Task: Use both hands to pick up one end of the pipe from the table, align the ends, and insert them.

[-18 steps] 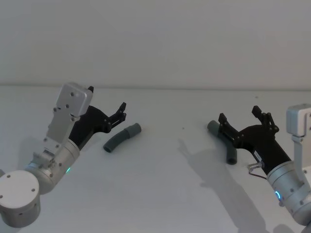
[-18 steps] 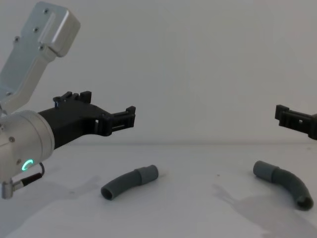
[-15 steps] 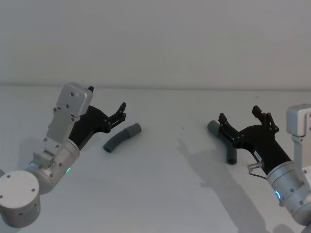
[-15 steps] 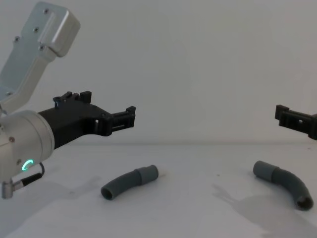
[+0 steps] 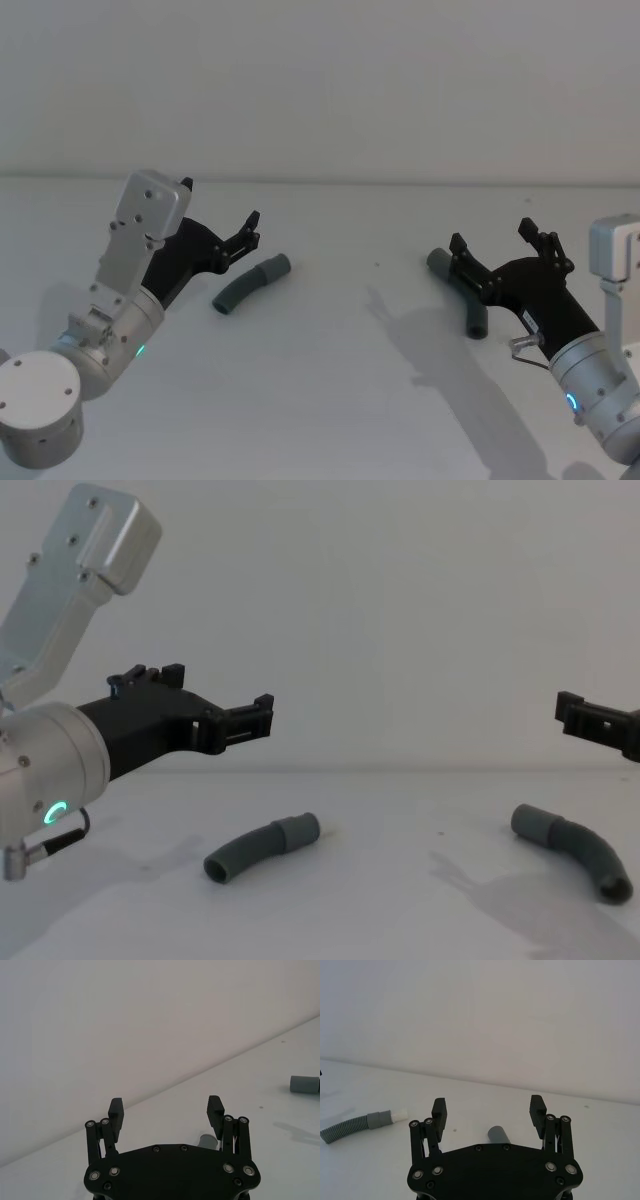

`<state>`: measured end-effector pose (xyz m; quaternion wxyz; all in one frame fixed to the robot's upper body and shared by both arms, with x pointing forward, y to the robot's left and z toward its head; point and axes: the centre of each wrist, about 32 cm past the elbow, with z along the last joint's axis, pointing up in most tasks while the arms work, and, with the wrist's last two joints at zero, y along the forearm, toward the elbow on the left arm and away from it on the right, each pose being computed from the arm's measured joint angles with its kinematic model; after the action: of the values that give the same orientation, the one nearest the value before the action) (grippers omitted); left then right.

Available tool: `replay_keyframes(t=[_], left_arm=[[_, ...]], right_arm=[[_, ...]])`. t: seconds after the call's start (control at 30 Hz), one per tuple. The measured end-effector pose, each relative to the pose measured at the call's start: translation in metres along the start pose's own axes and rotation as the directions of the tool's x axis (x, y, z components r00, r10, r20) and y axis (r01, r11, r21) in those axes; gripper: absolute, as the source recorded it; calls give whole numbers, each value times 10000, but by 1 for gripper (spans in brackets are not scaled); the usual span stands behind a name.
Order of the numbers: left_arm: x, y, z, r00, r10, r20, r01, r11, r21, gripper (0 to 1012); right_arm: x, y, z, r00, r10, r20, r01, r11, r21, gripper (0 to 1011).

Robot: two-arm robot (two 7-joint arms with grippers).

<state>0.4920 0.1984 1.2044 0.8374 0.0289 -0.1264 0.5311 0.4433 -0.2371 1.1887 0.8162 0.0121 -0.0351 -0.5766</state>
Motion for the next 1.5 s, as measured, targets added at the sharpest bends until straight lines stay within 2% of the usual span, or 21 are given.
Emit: replay_keyframes(t=[1.5], left_arm=[[0,0,0,10000,0,0,0,10000,0,1001]], right_arm=[[0,0,0,10000,0,0,0,10000,1,1002]])
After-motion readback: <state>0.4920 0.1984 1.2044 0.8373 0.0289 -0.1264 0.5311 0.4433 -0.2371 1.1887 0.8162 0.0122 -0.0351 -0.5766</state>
